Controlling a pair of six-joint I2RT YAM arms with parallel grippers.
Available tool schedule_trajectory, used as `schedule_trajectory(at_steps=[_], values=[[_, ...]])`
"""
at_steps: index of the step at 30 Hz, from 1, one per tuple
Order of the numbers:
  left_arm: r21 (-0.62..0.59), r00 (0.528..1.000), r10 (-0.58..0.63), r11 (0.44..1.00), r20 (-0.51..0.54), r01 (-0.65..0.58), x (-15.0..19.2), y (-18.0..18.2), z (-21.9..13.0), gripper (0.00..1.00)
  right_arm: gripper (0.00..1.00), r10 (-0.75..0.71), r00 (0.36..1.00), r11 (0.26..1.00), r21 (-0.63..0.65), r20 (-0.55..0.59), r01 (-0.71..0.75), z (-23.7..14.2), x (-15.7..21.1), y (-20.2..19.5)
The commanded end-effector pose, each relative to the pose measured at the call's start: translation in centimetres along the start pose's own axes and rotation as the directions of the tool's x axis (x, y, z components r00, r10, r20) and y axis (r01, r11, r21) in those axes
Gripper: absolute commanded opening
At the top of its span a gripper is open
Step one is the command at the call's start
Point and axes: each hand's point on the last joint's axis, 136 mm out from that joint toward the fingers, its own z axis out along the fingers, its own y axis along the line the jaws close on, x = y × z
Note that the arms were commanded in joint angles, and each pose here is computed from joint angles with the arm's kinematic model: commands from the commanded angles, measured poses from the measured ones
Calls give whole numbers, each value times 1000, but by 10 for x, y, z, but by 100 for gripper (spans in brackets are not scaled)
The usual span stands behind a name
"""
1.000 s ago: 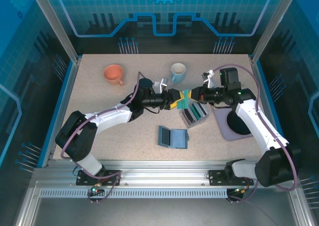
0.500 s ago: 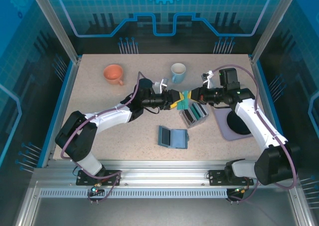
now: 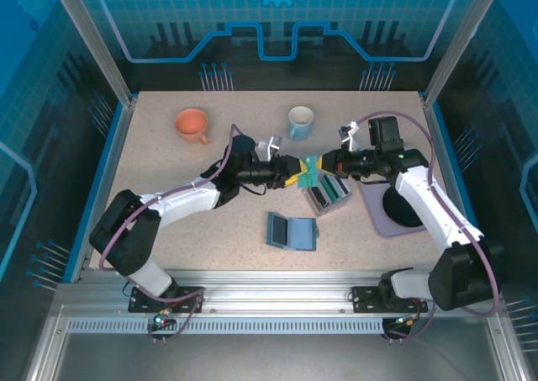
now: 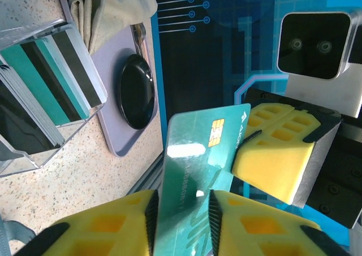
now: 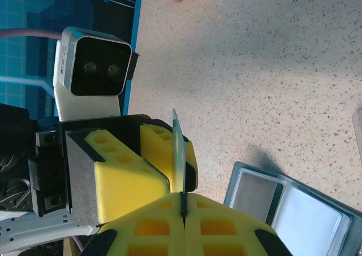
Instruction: Put the credit cards into the card holder
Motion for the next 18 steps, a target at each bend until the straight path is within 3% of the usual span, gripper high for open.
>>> schedule_trajectory(at_steps=[1, 10, 18], values=[[19, 999, 43, 999, 3, -43, 2, -11, -9, 27, 0, 34, 999, 999, 10, -27, -34, 2, 7, -13], [-9, 1000, 16, 1000, 8, -16, 9, 2, -16, 10, 2, 54, 998, 998, 38, -45, -52, 7, 18, -25], [-271, 1000, -6, 963, -4, 5, 47, 61, -28, 1, 33, 20, 997, 949, 316, -81, 6, 19, 60, -70]])
